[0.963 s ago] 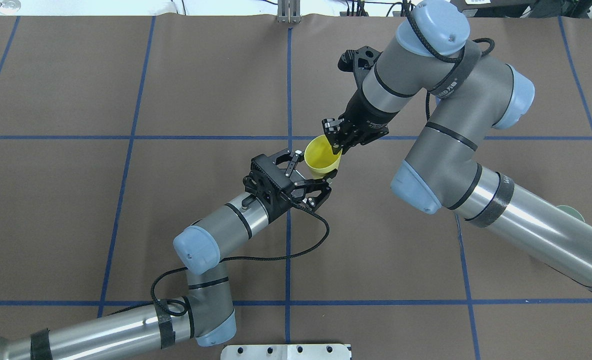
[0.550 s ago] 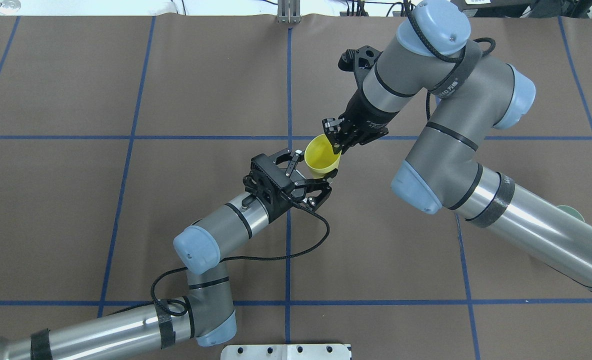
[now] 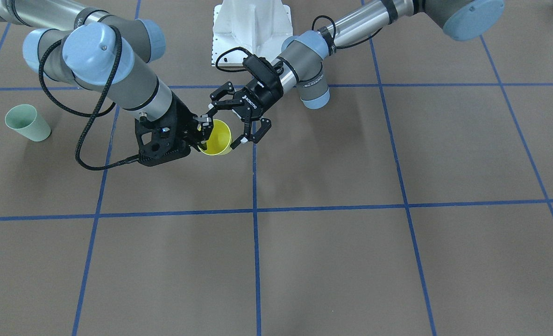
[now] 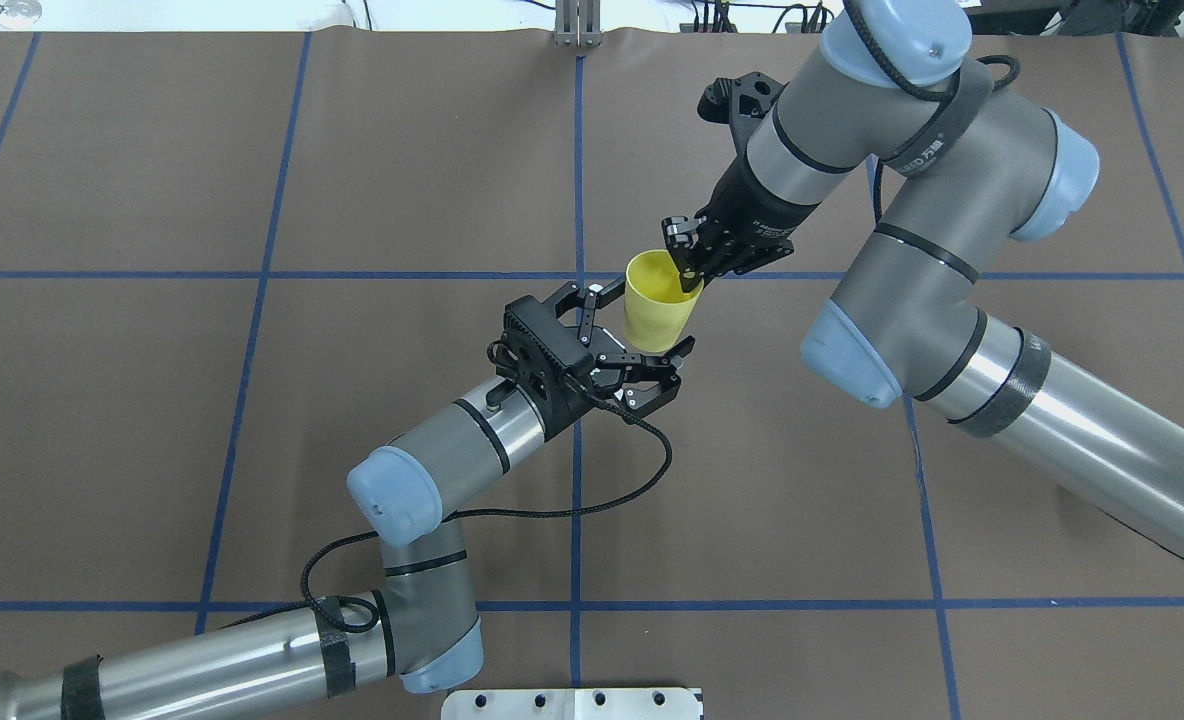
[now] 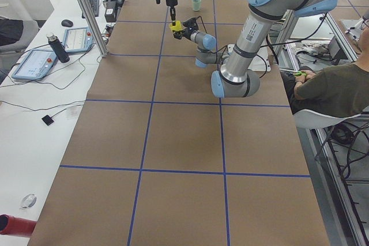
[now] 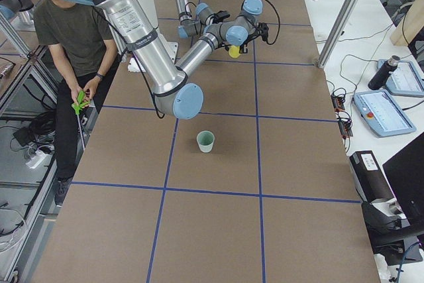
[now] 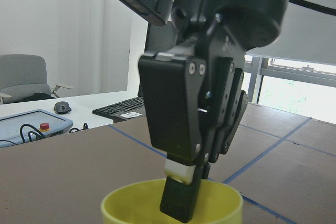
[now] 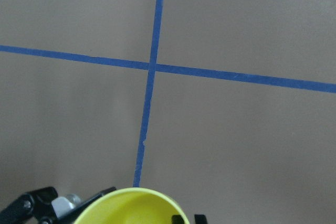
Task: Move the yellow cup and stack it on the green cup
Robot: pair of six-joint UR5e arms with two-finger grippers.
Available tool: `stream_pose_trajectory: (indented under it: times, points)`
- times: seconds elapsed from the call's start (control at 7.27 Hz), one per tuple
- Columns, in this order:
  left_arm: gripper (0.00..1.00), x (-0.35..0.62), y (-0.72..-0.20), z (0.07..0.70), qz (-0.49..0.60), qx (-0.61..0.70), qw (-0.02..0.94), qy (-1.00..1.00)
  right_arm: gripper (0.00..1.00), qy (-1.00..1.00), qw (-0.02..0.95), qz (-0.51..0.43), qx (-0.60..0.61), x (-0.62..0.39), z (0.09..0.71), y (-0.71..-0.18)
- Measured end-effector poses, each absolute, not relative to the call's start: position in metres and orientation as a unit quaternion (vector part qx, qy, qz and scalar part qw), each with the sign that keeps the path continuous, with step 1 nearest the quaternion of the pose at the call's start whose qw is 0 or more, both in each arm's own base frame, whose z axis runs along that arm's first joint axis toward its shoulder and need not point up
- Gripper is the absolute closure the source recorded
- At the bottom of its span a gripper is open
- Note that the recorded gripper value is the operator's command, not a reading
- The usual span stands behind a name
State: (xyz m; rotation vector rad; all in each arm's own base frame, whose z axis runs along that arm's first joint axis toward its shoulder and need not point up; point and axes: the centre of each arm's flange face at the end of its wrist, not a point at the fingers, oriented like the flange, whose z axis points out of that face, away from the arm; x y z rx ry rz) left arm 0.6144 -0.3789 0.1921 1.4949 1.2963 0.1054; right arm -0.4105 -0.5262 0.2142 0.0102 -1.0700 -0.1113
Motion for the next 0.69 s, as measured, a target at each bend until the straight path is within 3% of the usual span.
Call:
stream_pose_trajectory:
  times: [0.69]
  points:
    - [0.01, 0.602, -0.388, 0.186, 0.024, 0.633, 0.545, 0.55, 1.0, -0.493, 0.869, 0.045, 0.011, -0.265, 0.299, -0.543]
